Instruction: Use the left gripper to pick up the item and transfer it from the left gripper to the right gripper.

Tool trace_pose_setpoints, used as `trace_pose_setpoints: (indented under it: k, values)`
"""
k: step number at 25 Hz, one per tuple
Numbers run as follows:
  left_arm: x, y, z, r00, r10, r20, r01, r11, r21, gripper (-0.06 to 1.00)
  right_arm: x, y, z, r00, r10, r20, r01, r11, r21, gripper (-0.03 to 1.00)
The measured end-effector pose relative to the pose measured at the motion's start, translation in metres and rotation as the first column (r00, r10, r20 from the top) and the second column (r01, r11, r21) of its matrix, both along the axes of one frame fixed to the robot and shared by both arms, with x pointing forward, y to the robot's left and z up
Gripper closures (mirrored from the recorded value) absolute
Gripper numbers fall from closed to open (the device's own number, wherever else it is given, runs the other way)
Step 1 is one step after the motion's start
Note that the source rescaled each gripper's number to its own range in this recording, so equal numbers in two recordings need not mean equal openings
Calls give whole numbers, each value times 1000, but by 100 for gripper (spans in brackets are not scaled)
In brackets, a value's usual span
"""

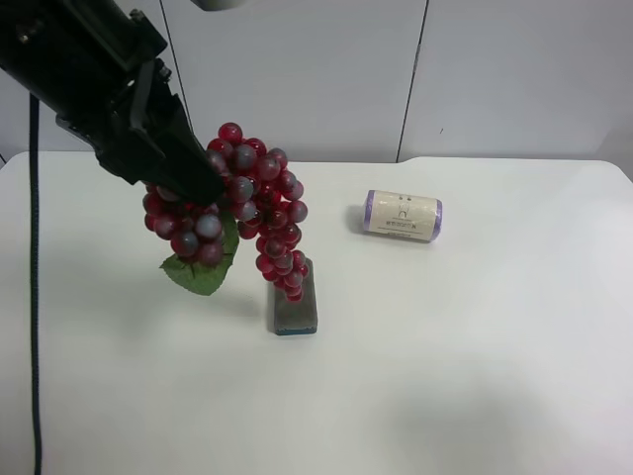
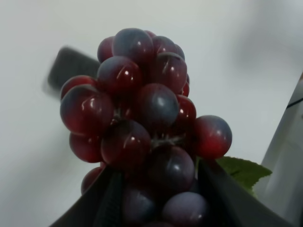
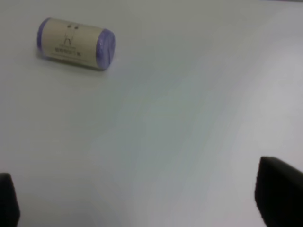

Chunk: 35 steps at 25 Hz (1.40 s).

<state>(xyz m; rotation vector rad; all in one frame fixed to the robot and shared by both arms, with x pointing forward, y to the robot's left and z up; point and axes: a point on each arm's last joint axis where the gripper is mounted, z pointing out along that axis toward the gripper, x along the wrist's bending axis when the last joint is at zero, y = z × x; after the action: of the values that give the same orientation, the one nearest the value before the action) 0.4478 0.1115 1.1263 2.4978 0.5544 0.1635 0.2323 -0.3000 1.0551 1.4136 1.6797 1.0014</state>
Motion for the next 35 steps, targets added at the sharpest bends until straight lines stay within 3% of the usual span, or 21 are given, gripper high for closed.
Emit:
trace_pose_setpoints:
  k: [10,18,35]
  values:
    - [3,-8,2,982,-145,122,143,989,24,93,0,0,0,1000,0,0,0,1000,0,-3]
    - [3,-9,2,933,-295,208,282,955,91,93,0,0,0,1000,0,0,0,1000,0,-3]
    - [6,-10,4,912,-317,258,302,948,98,93,0,3,0,1000,26,-1,-26,999,20,-3]
